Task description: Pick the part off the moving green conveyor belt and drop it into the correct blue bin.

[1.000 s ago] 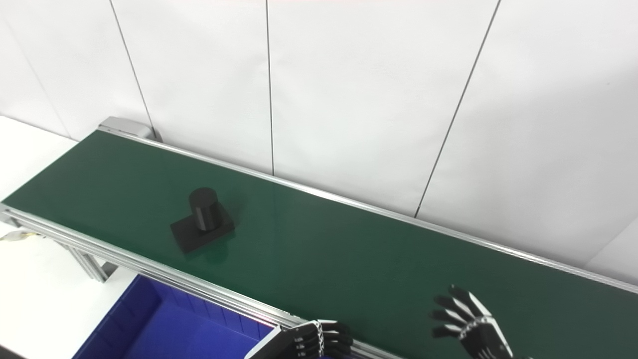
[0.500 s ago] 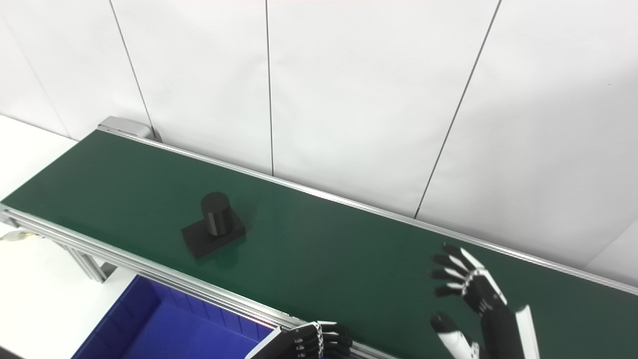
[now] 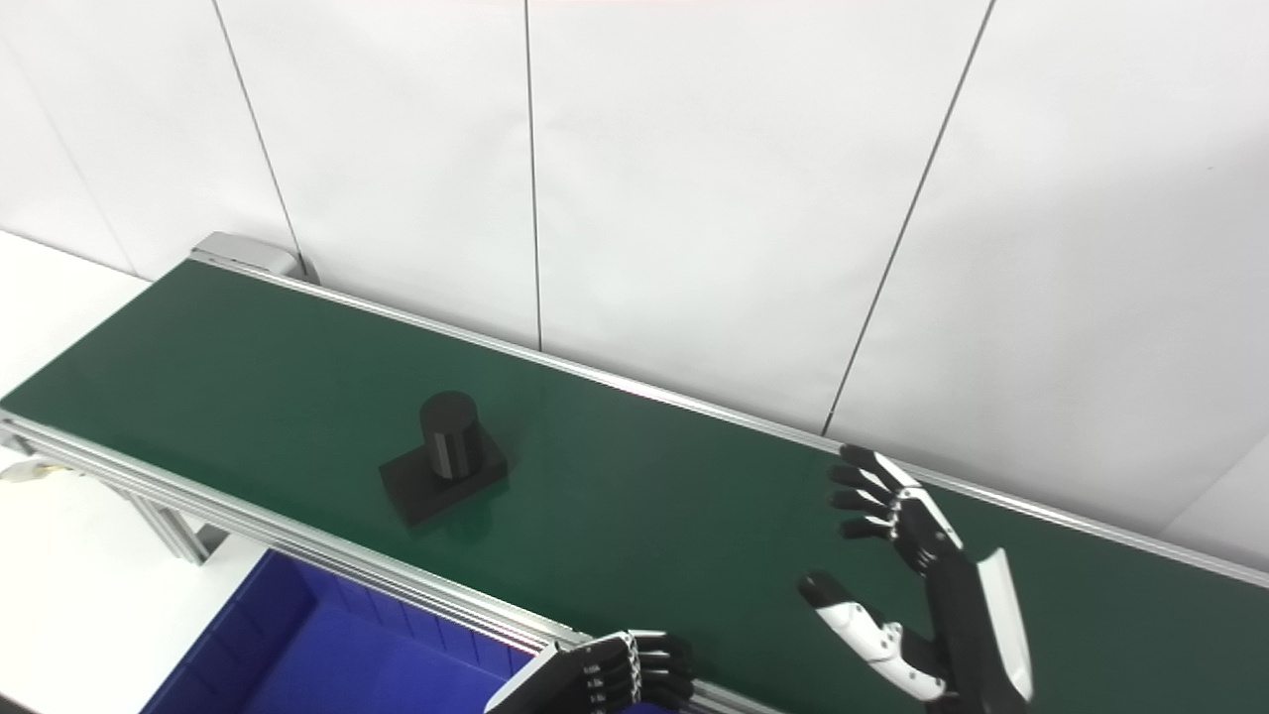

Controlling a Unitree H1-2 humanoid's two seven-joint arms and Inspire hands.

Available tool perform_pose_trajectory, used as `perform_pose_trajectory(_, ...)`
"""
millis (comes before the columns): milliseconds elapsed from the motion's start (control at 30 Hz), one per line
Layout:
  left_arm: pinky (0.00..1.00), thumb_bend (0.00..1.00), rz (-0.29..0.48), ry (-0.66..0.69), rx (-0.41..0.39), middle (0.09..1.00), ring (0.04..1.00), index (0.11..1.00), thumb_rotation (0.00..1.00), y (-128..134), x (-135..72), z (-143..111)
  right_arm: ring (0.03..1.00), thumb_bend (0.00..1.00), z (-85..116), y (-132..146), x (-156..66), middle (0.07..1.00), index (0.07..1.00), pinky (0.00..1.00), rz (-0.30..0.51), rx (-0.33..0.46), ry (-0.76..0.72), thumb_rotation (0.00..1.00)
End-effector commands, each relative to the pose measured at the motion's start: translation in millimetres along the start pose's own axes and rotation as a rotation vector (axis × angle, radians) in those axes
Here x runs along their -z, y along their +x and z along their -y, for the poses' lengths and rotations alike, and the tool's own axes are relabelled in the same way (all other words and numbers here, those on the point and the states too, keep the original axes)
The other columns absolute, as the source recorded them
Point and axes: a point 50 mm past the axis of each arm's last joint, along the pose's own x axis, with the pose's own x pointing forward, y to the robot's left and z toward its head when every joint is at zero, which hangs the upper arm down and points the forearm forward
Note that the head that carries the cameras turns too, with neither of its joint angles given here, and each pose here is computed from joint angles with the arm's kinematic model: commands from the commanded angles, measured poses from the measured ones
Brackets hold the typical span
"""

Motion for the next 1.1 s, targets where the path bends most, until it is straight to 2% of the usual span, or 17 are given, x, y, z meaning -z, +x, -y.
perform_pose_trajectory(0, 0.73, 1.0, 0.065, 0.011, 0.017, 0.755, 0.741, 0.778, 0.4, 7.5, -8.9, 1.7, 0.742, 0.58, 0.7, 13.5, -7.1, 0.794, 0.85, 0.63, 0.031, 0.001, -0.007, 0.57)
perform_pose_trajectory(300, 0.73, 1.0, 0.064, 0.011, 0.016, 0.751, 0.738, 0.774, 0.41, 6.6, -9.5, 2.5, 0.778, 0.57, -8.8, 25.0, -0.4, 0.817, 0.871, 0.68, 0.015, -0.017, -0.021, 0.55)
perform_pose_trajectory(533, 0.73, 1.0, 0.067, 0.022, 0.019, 0.748, 0.735, 0.775, 0.43, 5.9, -12.3, 2.2, 0.796, 0.59, -19.8, 43.2, -3.8, 0.826, 0.881, 0.7, -0.018, -0.048, -0.052, 0.6)
perform_pose_trajectory(667, 0.74, 1.0, 0.074, 0.023, 0.025, 0.757, 0.742, 0.785, 0.43, 5.2, -13.6, 1.5, 0.798, 0.58, -26.2, 55.1, -5.8, 0.831, 0.878, 0.71, -0.025, -0.059, -0.049, 0.55)
perform_pose_trajectory(1067, 0.76, 0.99, 0.077, 0.026, 0.029, 0.763, 0.756, 0.796, 0.47, -5.7, -12.9, -13.0, 0.782, 0.61, -59.1, 89.9, -1.0, 0.833, 0.881, 0.69, -0.044, -0.101, -0.042, 0.55)
